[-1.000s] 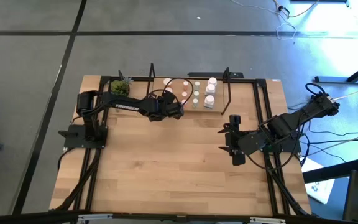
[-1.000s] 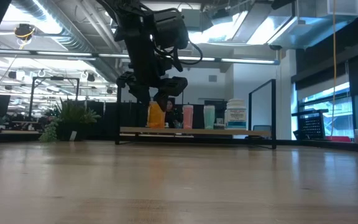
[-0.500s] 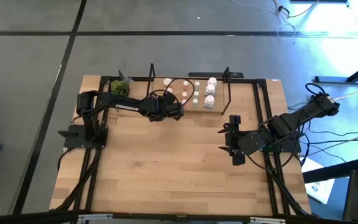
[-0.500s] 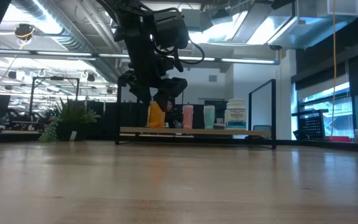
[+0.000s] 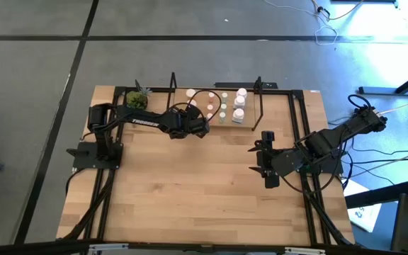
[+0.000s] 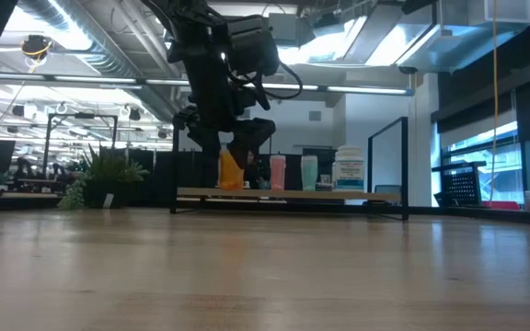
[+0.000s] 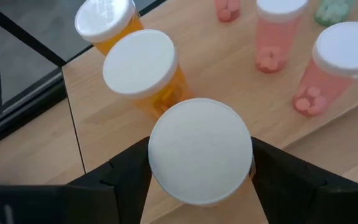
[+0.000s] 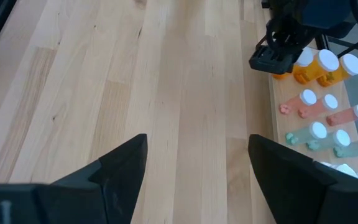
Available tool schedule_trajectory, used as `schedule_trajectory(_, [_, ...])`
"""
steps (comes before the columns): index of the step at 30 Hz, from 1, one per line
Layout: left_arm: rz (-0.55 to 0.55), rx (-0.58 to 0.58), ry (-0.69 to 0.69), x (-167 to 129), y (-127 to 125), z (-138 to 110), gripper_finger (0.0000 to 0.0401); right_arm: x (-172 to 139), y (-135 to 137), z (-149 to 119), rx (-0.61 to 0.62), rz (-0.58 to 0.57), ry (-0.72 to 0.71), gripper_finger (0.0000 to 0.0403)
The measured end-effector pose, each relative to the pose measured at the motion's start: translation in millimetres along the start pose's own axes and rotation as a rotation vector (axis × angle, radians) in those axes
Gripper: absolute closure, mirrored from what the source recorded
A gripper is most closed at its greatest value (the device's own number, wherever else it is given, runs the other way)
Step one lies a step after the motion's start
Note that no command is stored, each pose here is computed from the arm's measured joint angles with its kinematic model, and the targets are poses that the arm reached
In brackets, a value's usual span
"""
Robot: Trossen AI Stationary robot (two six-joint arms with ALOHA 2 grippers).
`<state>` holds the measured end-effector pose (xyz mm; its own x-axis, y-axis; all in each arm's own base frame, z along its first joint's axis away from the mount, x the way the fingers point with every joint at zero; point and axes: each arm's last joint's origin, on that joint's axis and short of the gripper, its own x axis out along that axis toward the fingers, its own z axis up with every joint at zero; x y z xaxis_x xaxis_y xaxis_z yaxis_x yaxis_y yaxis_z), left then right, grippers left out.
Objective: Pick and place medicine bottles onto shelf by color
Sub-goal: Put the orange pill bottle on the shelf aligned with the orange pill bottles
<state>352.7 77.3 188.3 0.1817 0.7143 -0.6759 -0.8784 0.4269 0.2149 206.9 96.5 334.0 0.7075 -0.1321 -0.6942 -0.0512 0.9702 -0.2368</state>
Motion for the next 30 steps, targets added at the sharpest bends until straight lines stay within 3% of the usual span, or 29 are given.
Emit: schedule_trajectory(30, [-0.003, 0.038, -0.005, -0.7, -0.2, 1.2, 0.0157, 0.0, 0.1, 0.0, 0.0, 0.0, 0.0, 0.0122])
